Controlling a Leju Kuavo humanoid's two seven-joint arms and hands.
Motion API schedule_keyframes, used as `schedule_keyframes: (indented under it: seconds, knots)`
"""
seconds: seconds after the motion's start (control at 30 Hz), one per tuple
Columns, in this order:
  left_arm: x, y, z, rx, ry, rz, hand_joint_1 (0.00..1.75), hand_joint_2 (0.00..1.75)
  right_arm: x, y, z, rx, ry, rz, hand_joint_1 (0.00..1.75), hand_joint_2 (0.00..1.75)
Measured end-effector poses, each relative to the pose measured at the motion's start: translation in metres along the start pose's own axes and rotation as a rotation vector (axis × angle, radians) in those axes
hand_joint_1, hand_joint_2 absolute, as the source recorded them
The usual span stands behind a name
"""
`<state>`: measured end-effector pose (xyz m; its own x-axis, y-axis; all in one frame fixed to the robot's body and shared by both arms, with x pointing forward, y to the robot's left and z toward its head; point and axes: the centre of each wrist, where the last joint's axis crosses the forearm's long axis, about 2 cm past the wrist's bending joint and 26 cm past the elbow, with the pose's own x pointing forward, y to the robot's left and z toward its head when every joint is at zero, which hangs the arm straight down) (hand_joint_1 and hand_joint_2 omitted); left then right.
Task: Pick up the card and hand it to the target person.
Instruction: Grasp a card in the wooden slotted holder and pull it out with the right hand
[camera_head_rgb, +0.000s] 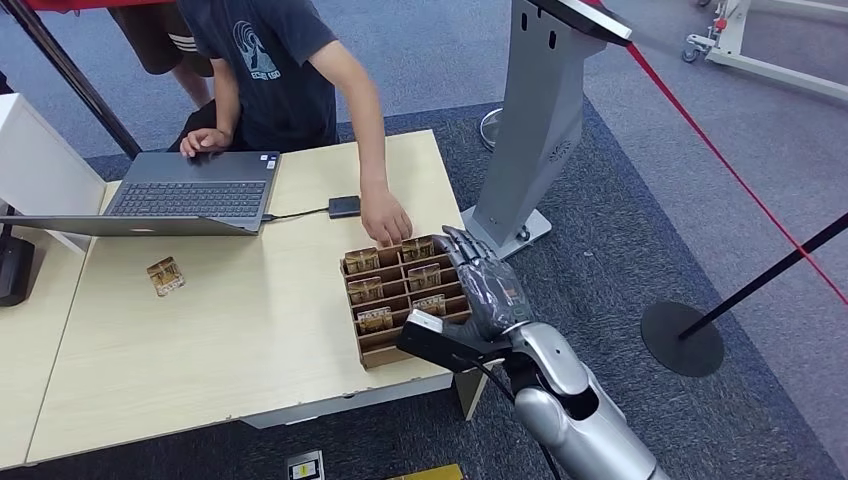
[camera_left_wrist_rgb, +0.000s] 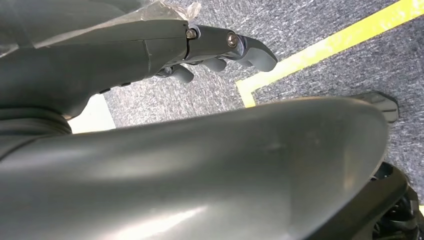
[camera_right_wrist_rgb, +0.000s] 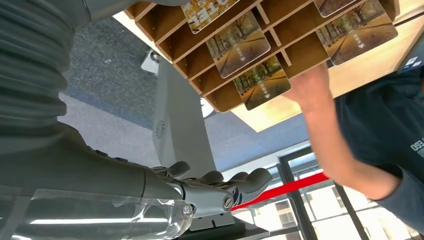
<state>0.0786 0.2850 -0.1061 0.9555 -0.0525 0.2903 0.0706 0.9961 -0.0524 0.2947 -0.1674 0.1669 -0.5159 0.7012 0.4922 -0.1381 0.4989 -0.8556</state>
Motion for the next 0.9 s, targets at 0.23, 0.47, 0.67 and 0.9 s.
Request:
schedule_keyframes:
  seconds: [0.23, 0.47, 0.67, 0.9]
  knots:
    - [0.000, 0.000, 0.000, 0.002, 0.016, 0.000, 0.00, 0.00, 0.001, 0.007, -0.004, -0.024, 0.039, 0.041, 1.71, 1.75]
    - [0.000, 0.000, 0.000, 0.004, 0.017, 0.003, 0.00, 0.00, -0.001, 0.014, -0.004, -0.050, 0.106, 0.084, 1.72, 1.75]
    - [0.000, 0.000, 0.000, 0.005, 0.016, 0.003, 0.00, 0.00, 0.001, 0.022, -0.009, -0.068, 0.162, 0.147, 1.74, 1.75]
    - [0.000, 0.000, 0.000, 0.007, 0.016, 0.003, 0.00, 0.00, 0.009, 0.033, -0.021, -0.061, 0.174, 0.191, 0.84, 1.75]
